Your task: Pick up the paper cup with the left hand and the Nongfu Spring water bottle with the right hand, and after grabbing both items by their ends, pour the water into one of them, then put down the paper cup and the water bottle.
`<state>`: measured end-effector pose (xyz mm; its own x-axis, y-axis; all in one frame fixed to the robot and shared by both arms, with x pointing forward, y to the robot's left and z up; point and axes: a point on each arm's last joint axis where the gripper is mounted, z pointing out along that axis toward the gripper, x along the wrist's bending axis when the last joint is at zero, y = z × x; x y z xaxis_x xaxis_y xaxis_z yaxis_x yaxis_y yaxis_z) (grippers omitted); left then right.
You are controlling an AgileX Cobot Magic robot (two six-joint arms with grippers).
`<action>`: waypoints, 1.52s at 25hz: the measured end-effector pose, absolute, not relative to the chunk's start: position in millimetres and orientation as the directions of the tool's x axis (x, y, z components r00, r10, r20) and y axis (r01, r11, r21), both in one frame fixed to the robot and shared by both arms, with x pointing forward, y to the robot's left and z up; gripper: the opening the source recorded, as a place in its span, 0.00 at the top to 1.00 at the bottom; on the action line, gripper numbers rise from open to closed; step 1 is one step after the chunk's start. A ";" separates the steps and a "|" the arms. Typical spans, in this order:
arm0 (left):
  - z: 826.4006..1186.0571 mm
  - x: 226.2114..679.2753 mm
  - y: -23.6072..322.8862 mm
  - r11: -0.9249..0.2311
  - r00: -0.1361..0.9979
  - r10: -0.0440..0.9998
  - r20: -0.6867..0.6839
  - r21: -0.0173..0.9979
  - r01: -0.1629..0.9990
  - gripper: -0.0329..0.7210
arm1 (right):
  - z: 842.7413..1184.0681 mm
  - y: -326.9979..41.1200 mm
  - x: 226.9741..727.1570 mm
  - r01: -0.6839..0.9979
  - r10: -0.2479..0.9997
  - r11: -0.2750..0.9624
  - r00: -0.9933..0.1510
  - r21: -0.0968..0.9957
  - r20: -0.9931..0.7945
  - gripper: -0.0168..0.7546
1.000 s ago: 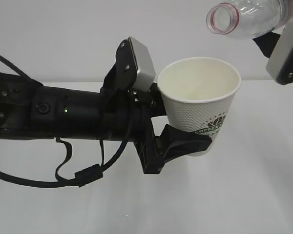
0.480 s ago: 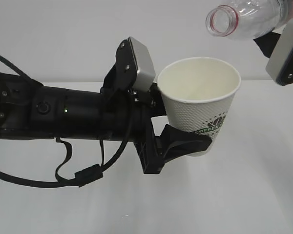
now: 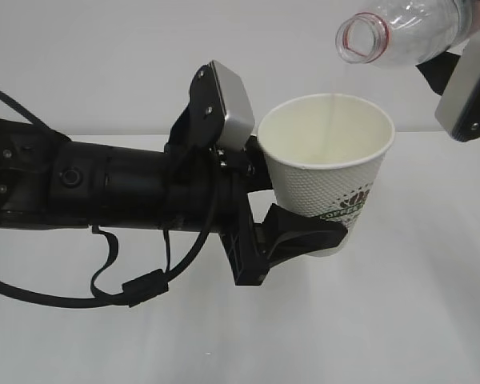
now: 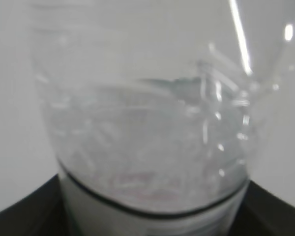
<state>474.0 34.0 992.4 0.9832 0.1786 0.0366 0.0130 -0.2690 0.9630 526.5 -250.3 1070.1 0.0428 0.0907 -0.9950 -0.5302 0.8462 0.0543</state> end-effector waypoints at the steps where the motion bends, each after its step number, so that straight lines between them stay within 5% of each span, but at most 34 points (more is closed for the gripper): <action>1: 992.4 474.0 34.0 -0.269 0.983 0.179 0.037 0.963 0.013 0.23 | 1070.1 -250.3 526.5 -0.530 0.090 0.846 0.043 0.053 -0.995 0.32; 38: 992.4 474.0 34.0 -0.269 0.983 0.179 0.037 0.963 0.013 0.23 | 1070.1 -250.3 526.5 -0.528 0.059 0.849 0.063 0.017 -0.996 0.33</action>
